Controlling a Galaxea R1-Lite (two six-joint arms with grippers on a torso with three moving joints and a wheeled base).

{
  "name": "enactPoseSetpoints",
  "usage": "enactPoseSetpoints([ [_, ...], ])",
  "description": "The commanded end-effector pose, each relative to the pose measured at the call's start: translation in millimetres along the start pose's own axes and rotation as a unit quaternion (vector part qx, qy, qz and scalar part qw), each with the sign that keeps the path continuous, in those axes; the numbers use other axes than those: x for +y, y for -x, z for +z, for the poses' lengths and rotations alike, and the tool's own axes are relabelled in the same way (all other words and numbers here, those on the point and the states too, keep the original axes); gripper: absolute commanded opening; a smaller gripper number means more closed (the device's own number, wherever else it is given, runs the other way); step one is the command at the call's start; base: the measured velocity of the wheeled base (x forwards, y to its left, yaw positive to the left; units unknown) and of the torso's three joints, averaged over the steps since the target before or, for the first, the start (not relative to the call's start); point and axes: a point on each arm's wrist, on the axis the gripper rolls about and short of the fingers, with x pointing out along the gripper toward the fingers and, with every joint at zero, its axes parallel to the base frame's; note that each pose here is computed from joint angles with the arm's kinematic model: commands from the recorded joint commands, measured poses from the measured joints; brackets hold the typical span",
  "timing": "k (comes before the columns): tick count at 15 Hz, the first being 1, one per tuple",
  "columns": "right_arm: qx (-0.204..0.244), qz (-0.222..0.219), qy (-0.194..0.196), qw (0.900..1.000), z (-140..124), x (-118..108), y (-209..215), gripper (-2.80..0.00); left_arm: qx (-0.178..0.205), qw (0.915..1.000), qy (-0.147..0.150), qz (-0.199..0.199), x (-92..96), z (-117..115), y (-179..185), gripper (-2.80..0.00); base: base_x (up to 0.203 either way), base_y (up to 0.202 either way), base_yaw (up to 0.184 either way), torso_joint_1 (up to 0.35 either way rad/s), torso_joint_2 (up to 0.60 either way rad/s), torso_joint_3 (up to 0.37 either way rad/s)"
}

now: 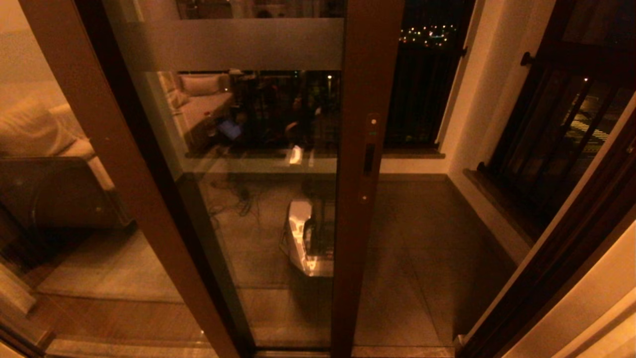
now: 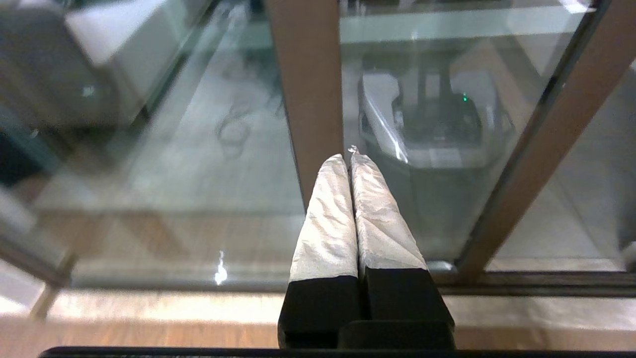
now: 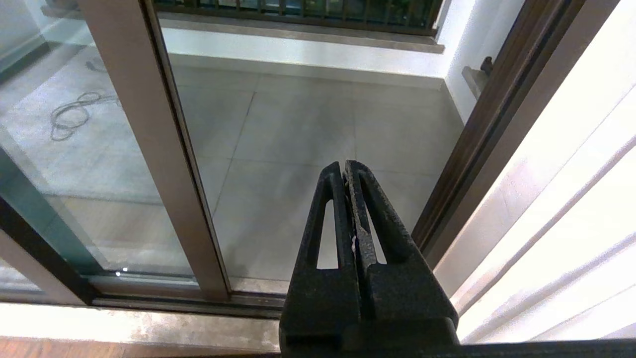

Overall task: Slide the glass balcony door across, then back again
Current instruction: Close the slid door

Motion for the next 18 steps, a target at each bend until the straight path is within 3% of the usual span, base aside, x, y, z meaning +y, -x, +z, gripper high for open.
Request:
enactPoseSetpoints([
  [1, 0.001, 0.000, 0.000, 1.000, 0.0, 0.0, -0.1, -2.80, -0.008, 1.0000, 0.000, -0.005, -1.9, -18.5, -10.0, -2.80, 0.000, 0.000, 0.000, 0.000, 0.00, 0.000],
  [4, 0.001, 0.000, -0.002, 1.000, 0.0, 0.0, -0.1, -2.80, -0.022, 0.9997, 0.012, -0.008, -1.7, -14.8, -9.4, -2.80, 0.000, 0.000, 0.000, 0.000, 0.00, 0.000],
  [6, 0.001, 0.001, 0.000, 1.000, -0.2, 0.0, -0.2, -2.80, -0.023, 0.9983, 0.053, 0.005, -1.0, -14.8, -9.5, -2.80, 0.000, 0.000, 0.000, 0.000, 0.00, 0.000],
  [9, -0.007, -0.003, 0.022, 1.000, 4.3, -0.5, 1.2, -2.80, -0.024, 0.9983, 0.052, 0.007, -1.0, -14.7, -9.5, -2.80, 0.000, 0.000, 0.000, 0.000, 0.00, 0.000],
  [11, -0.050, -0.007, 0.035, 0.998, 38.2, -3.7, 10.9, -2.80, -0.023, 0.9983, 0.052, 0.007, -1.0, -14.7, -9.5, -2.80, 0.000, 0.000, 0.000, 0.000, 0.00, 0.000],
  [13, -0.048, -0.002, 0.032, 0.998, 83.6, -8.8, 8.5, -2.80, -0.023, 0.9984, 0.052, 0.006, -1.0, -14.8, -9.5, -2.80, 0.000, 0.000, 0.000, 0.000, 0.00, 0.000],
  [16, -0.030, 0.042, 0.020, 0.999, 175.1, -19.4, -32.2, -2.80, -0.023, 0.9984, 0.052, 0.006, -1.0, -14.9, -9.5, -2.80, 0.000, 0.000, 0.000, 0.000, 0.00, 0.000],
  [18, -0.023, 0.085, 0.038, 0.995, 219.9, -24.8, -78.7, -2.80, -0.023, 0.9984, 0.052, 0.006, -1.0, -14.9, -9.5, -2.80, 0.000, 0.000, 0.000, 0.000, 0.00, 0.000],
])
